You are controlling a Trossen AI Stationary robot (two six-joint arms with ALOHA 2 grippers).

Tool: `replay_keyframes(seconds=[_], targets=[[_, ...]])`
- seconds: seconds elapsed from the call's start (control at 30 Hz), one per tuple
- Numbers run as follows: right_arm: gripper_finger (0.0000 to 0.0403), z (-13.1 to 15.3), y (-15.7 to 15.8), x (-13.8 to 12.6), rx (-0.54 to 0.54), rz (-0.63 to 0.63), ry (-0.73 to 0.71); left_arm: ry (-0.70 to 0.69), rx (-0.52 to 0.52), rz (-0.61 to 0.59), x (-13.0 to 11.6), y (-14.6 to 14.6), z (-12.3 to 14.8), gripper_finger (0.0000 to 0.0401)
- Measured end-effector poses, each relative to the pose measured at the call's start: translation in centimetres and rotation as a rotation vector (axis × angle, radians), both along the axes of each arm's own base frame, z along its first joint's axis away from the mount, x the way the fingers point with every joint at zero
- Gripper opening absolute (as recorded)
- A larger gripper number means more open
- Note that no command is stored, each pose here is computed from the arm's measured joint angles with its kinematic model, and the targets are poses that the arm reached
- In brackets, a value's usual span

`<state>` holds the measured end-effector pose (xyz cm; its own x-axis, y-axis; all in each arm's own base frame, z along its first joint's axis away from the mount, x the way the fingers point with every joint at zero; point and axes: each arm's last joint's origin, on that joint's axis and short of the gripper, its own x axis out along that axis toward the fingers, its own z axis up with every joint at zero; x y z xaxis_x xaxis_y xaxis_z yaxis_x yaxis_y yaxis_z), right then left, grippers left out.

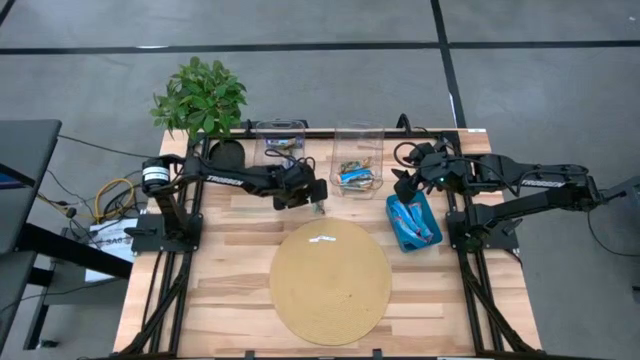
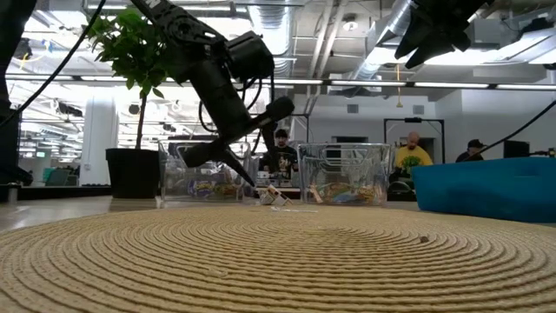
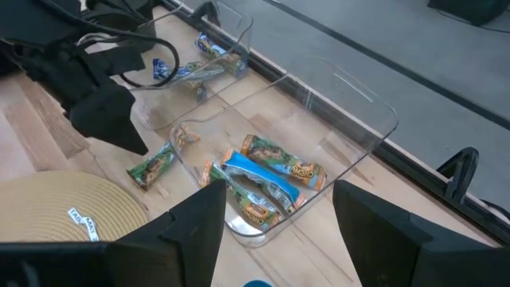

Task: Pick and place Granola Bars by type
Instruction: Adjust the left transparent bin

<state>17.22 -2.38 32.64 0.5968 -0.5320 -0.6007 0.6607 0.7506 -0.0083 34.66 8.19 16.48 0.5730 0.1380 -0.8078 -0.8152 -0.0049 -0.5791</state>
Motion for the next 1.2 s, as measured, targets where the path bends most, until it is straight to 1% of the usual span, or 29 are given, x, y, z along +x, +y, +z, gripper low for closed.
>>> replay_keyframes(seconds=[0.17, 0.5, 0.57, 0.63, 0.73, 0.83, 0.9, 0.97, 1.0, 1.03, 1.1, 1.2], targets=[[0.0223, 0.0, 0.0, 0.0, 0.0, 0.0, 0.0, 0.027, 0.033, -0.012, -0.1, 0.0, -0.1, 0.0213], [0.0223, 0.0, 0.0, 0.0, -0.011, 0.012, 0.009, 0.017, 0.049, -0.061, 0.1, -0.6, 0.0, 0.0182], [0.0223, 0.0, 0.0, 0.0, -0.012, 0.012, 0.009, 0.007, 0.049, -0.093, 0.3, -1.1, 0.0, 0.0176], [0.0223, 0.0, 0.0, 0.0, -0.014, 0.015, 0.012, 0.011, 0.071, -0.158, 0.6, -1.7, 0.4, 0.0172], [0.0223, 0.0, 0.0, 0.0, -0.017, 0.018, 0.015, 0.005, 0.155, -0.275, 1.5, -2.6, 1.8, 0.0166], [0.0223, 0.0, 0.0, 0.0, -0.017, 0.019, 0.016, 0.013, 0.277, -0.402, 2.4, -3.2, 3.5, 0.0161], [0.0223, 0.0, 0.0, 0.0, -0.022, 0.026, 0.023, 0.011, 0.382, -0.541, 3.0, -3.5, 4.8, 0.0158], [0.0223, 0.0, 0.0, 0.0, -0.028, 0.036, 0.032, 0.025, 0.493, -0.719, 3.4, -3.7, 5.9, 0.0155], [0.0223, 0.0, 0.0, 0.0, -0.026, 0.038, 0.033, 0.053, 0.526, -0.783, 3.3, -3.7, 6.2, 0.0154], [0.0223, 0.0, 0.0, 0.0, -0.026, 0.039, 0.033, 0.091, 0.544, -0.82, 3.2, -3.7, 6.5, 0.0153], [0.0223, -0.1, 0.0, 0.0, -0.026, 0.038, 0.034, 0.163, 0.563, -0.813, 3.0, -3.2, 7.2, 0.0151], [0.0223, -0.1, 0.0, 0.0, -0.026, 0.038, 0.036, 0.22, 0.572, -0.76, 2.7, -2.2, 7.8, 0.0148]])
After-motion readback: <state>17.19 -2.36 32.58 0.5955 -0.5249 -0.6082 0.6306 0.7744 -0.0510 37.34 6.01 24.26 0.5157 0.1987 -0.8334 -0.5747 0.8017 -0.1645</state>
